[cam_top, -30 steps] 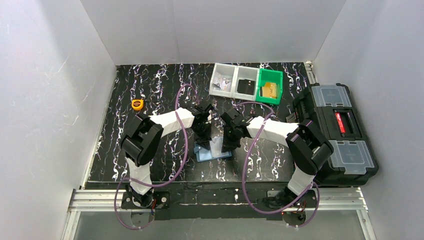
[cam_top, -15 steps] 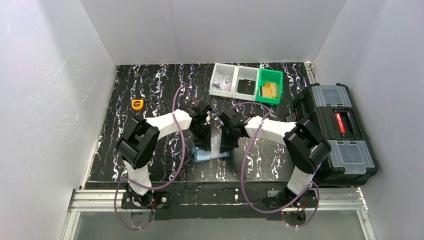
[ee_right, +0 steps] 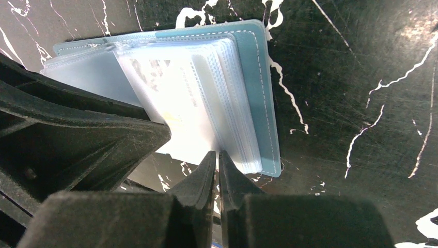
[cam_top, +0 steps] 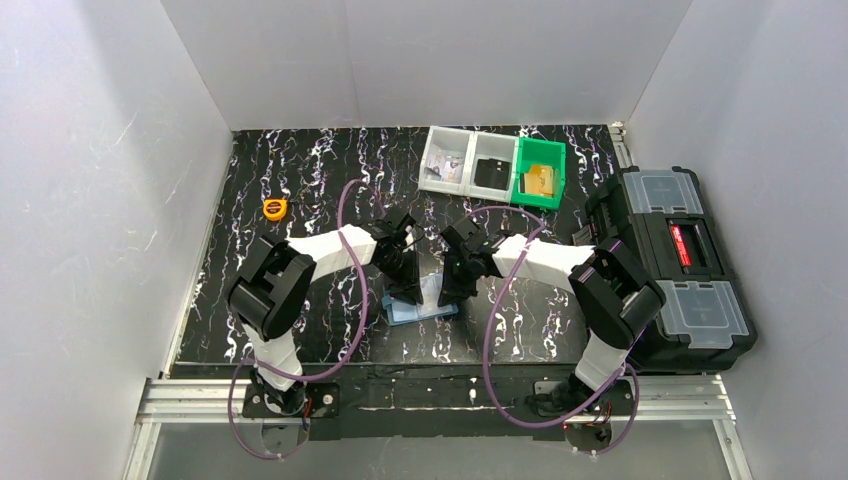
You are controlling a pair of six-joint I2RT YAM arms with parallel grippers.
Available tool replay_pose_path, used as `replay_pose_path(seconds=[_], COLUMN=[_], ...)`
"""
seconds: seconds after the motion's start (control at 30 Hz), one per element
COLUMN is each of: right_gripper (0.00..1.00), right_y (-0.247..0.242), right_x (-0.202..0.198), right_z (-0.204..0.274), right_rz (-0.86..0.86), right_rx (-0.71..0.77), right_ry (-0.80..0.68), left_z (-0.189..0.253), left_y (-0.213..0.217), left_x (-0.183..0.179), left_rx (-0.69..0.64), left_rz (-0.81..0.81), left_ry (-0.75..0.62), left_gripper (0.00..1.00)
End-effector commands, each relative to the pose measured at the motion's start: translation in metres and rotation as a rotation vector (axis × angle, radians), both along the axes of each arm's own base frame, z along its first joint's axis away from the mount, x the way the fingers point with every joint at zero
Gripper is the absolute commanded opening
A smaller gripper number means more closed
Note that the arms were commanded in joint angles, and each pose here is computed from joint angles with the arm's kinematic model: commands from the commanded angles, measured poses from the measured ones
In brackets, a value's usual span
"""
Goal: Take the credit cards out of the card holder
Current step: Remove the credit card from the card holder.
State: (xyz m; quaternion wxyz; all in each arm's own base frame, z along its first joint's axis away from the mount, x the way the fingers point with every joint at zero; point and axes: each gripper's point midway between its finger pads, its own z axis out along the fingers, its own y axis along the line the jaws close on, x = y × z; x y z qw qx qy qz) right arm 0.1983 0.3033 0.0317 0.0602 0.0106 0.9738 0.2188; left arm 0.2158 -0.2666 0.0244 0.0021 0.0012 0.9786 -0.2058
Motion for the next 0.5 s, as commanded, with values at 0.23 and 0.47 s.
replay_pose_path(seconds=[0.23, 0.47], right_gripper=[0.12, 0.13], right_y=[-0.009, -0.013], right_x=[-0.019, -0.018], right_z=[-0.019, -0.017], right_rz=[0.010, 0.005], right_rx=[-0.034, -0.043], right_ry=[0.077, 0.070], left_z=[0.006, 0.019], left_y=[-0.019, -0.026], left_x=[-0.005, -0.001], left_rx=[-0.174, -0.243], left_rz=[0.020, 0.037], left_ry=[0.020, 0.020], left_gripper=[0.12, 0.00])
